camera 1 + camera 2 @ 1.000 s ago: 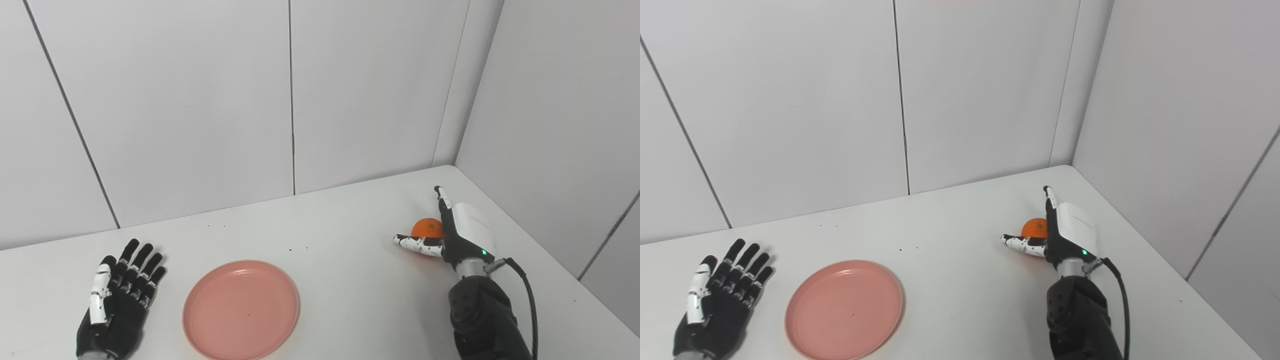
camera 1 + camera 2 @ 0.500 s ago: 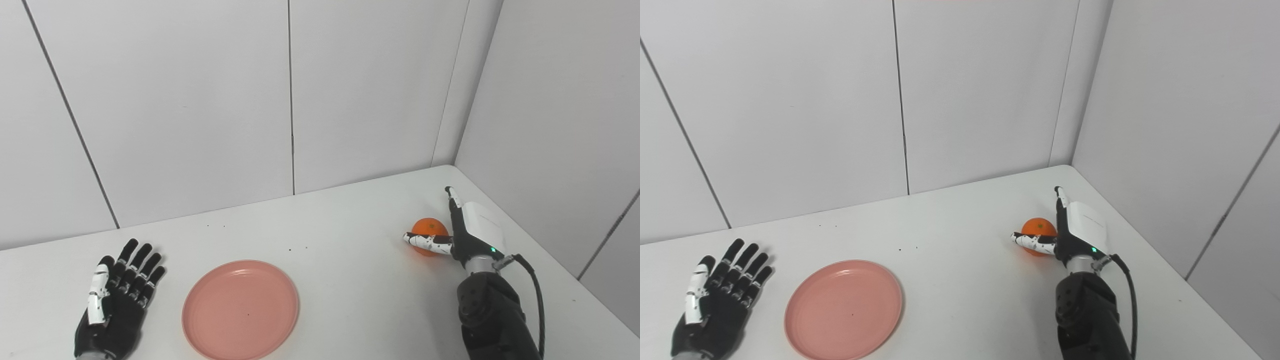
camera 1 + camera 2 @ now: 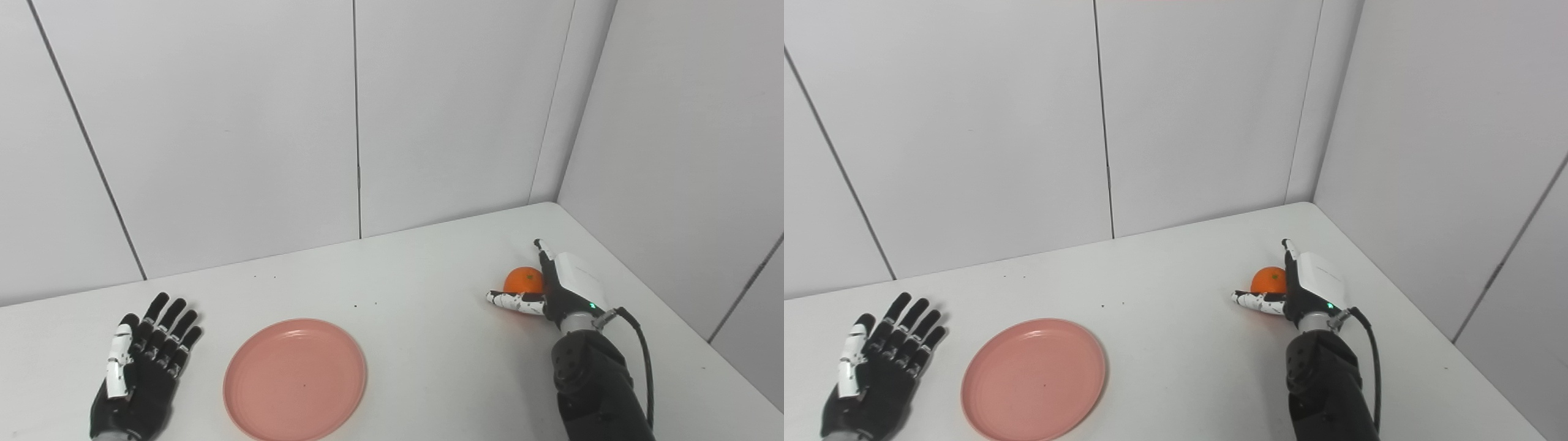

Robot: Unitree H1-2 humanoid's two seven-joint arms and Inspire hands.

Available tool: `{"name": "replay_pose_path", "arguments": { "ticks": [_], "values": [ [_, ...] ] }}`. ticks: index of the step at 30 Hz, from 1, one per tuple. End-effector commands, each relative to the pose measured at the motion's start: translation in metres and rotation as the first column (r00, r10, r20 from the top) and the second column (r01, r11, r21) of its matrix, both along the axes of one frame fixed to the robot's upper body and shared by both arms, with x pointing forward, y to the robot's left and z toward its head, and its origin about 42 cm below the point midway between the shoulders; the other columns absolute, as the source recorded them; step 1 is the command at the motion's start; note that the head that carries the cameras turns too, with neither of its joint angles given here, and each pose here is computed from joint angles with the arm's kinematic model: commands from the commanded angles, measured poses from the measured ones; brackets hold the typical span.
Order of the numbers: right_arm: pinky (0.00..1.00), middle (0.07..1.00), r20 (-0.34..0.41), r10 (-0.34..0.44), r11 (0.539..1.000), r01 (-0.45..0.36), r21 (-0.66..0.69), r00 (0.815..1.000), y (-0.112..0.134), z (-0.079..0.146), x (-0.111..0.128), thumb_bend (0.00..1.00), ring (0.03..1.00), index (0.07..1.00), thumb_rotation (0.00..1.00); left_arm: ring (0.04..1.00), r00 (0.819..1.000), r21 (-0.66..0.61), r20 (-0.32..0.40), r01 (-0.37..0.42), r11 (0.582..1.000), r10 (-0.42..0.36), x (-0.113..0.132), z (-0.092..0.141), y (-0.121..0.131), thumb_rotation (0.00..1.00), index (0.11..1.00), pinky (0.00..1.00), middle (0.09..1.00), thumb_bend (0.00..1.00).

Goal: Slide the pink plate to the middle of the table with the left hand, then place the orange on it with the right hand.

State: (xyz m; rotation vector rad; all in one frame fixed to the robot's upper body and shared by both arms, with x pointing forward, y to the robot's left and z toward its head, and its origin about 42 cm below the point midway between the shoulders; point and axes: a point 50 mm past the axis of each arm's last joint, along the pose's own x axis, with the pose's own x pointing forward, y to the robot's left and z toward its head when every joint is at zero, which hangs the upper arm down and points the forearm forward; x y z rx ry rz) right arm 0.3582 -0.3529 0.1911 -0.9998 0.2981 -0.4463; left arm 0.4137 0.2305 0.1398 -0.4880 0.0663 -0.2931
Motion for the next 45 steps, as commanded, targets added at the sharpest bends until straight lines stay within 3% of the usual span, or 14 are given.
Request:
{"name": "replay_pose_path", "arguments": {
  "ticks": [1, 10, 12, 13, 15, 18, 22, 27, 28, 30, 35, 37, 40, 45],
  "values": [
    [0.63, 0.887, 0.060, 0.005, 1.000, -0.003, -0.029, 0.998, -0.002, 0.021, 0.010, 0.97, 0.793, 0.920, 0.52, 0.950, 0.996, 0.026, -0.088, -0.014, 1.000, 0.016, -0.006, -0.017, 0.008, 1.00, 0.945, 0.98, 0.954, 0.30],
    [0.63, 0.840, 0.064, 0.012, 1.000, -0.011, -0.024, 0.998, -0.004, 0.019, 0.017, 0.94, 0.770, 0.856, 0.40, 0.940, 0.995, 0.025, -0.101, -0.024, 0.999, 0.026, -0.007, -0.016, 0.007, 1.00, 0.939, 0.96, 0.946, 0.30],
    [0.54, 0.766, 0.063, 0.008, 1.000, -0.006, -0.024, 0.998, -0.006, 0.019, 0.019, 0.93, 0.686, 0.839, 0.38, 0.938, 0.994, 0.023, -0.103, -0.023, 0.999, 0.026, -0.007, -0.015, 0.007, 1.00, 0.937, 0.96, 0.944, 0.30],
    [0.45, 0.675, 0.065, 0.005, 1.000, -0.003, -0.022, 0.998, -0.007, 0.019, 0.019, 0.92, 0.583, 0.812, 0.33, 0.935, 0.995, 0.022, -0.101, -0.020, 1.000, 0.022, -0.007, -0.015, 0.007, 1.00, 0.935, 0.95, 0.940, 0.30],
    [0.36, 0.577, 0.069, 0.004, 1.000, -0.002, -0.029, 0.998, -0.009, 0.019, 0.021, 0.85, 0.473, 0.677, 0.18, 0.938, 0.995, 0.020, -0.097, -0.015, 1.000, 0.017, -0.007, -0.015, 0.007, 1.00, 0.939, 0.96, 0.944, 0.30],
    [0.31, 0.510, 0.081, 0.001, 0.999, 0.002, -0.040, 0.997, -0.010, 0.019, 0.021, 0.59, 0.403, 0.525, 0.14, 0.937, 0.995, 0.022, -0.101, -0.021, 1.000, 0.024, -0.007, -0.015, 0.007, 1.00, 0.935, 0.96, 0.942, 0.30],
    [0.19, 0.385, 0.100, -0.002, 0.999, 0.008, -0.052, 0.995, -0.010, 0.020, 0.021, 0.52, 0.271, 0.486, 0.13, 0.925, 0.994, 0.023, -0.104, -0.028, 0.999, 0.030, -0.008, -0.015, 0.006, 1.00, 0.921, 0.94, 0.929, 0.30],
    [0.20, 0.390, 0.155, 0.004, 0.998, 0.005, -0.057, 0.988, -0.008, 0.030, 0.016, 0.52, 0.278, 0.485, 0.13, 0.933, 0.996, 0.027, -0.090, -0.017, 0.999, 0.020, -0.008, -0.016, 0.006, 1.00, 0.928, 0.95, 0.937, 0.30],
    [0.21, 0.395, 0.172, 0.005, 0.998, 0.005, -0.059, 0.985, -0.007, 0.034, 0.015, 0.52, 0.291, 0.503, 0.05, 0.930, 0.996, 0.029, -0.091, -0.019, 0.999, 0.022, -0.008, -0.016, 0.006, 1.00, 0.926, 0.95, 0.935, 0.31],
    [0.24, 0.408, 0.212, 0.011, 0.998, 0.002, -0.062, 0.977, -0.004, 0.041, 0.012, 0.52, 0.328, 0.513, 0.01, 0.928, 0.996, 0.031, -0.091, -0.022, 0.999, 0.025, -0.008, -0.016, 0.005, 1.00, 0.925, 0.94, 0.932, 0.31],
    [0.25, 0.409, 0.281, 0.042, 0.997, -0.020, -0.080, 0.959, 0.006, 0.061, 0.006, 0.52, 0.333, 0.518, 0.00, 0.919, 0.996, 0.048, -0.088, -0.029, 0.998, 0.033, -0.010, -0.014, 0.003, 1.00, 0.917, 0.93, 0.926, 0.31],
    [0.31, 0.447, 0.309, 0.064, 0.995, -0.035, -0.097, 0.949, 0.012, 0.070, 0.005, 0.53, 0.399, 0.508, 0.00, 0.925, 0.996, 0.048, -0.084, -0.028, 0.998, 0.032, -0.010, -0.015, 0.002, 1.00, 0.915, 0.94, 0.928, 0.31],
    [0.33, 0.458, 0.341, 0.108, 0.990, -0.071, -0.121, 0.934, 0.022, 0.082, 0.003, 0.53, 0.416, 0.505, 0.00, 0.927, 0.997, 0.041, -0.077, -0.024, 0.999, 0.027, -0.011, -0.016, 0.000, 1.00, 0.916, 0.94, 0.930, 0.31],
    [0.30, 0.438, 0.370, 0.169, 0.983, -0.127, -0.135, 0.914, 0.040, 0.093, 0.005, 0.53, 0.381, 0.520, 0.00, 0.917, 0.997, 0.044, -0.072, -0.024, 0.999, 0.027, -0.013, -0.017, -0.003, 1.00, 0.915, 0.93, 0.927, 0.32]
  ]
}}
